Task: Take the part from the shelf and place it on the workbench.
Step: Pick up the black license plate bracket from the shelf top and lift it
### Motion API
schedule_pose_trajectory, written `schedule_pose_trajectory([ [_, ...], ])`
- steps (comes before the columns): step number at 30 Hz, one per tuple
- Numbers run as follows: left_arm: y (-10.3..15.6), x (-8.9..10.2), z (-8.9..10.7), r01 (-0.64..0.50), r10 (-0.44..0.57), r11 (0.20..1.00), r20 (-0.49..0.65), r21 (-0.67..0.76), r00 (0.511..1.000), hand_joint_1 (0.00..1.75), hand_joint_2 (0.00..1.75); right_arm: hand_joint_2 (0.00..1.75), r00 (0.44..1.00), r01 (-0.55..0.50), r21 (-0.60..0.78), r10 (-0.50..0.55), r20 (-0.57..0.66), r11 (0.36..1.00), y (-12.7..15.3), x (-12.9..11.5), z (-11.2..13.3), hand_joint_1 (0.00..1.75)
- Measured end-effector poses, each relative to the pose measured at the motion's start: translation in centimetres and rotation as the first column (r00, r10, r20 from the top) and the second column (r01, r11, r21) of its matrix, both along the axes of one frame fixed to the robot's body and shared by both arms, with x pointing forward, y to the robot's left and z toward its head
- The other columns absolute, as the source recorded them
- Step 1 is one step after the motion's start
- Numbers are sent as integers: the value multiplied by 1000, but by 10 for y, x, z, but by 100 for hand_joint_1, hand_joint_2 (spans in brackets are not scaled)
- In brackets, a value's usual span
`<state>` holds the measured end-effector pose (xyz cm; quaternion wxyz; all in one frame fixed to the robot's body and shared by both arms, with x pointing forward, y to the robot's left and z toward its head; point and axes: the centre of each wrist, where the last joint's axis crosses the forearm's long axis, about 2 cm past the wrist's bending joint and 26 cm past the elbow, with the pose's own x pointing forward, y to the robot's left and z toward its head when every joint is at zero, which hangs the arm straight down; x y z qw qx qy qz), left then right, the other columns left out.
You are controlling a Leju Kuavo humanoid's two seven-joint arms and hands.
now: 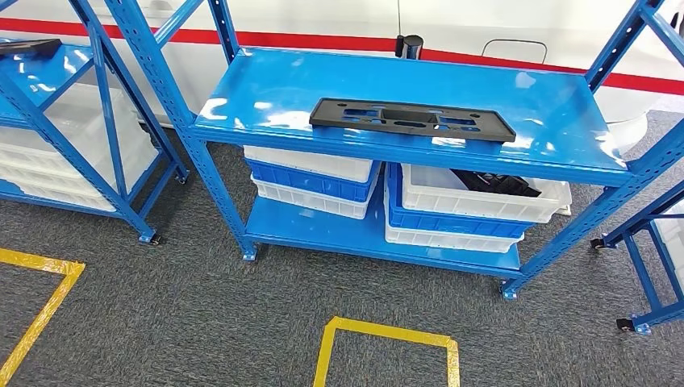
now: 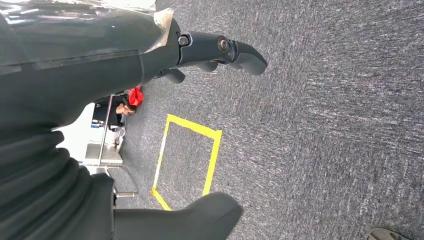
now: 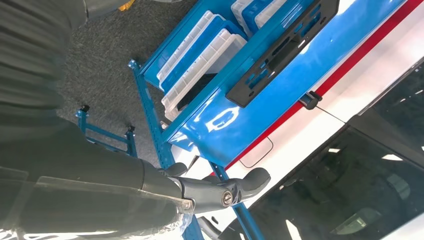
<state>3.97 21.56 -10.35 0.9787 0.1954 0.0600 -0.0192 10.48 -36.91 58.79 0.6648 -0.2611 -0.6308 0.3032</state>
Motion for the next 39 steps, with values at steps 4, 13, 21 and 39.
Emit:
schedule_pose_trajectory([
  [4, 0, 0, 0, 0, 0, 1000, 0, 0, 1000, 0, 0, 175, 1000, 0, 0, 0, 0, 1000, 0, 0, 0, 0],
  [13, 0, 0, 0, 0, 0, 1000, 0, 0, 1000, 0, 0, 175, 1000, 0, 0, 0, 0, 1000, 0, 0, 0, 0],
  [21, 0, 0, 0, 0, 0, 1000, 0, 0, 1000, 0, 0, 175, 1000, -1, -1, 1, -1, 1000, 0, 0, 0, 0],
  [39, 0, 0, 0, 0, 0, 1000, 0, 0, 1000, 0, 0, 175, 1000, -1, -1, 1, -1, 1000, 0, 0, 0, 0],
])
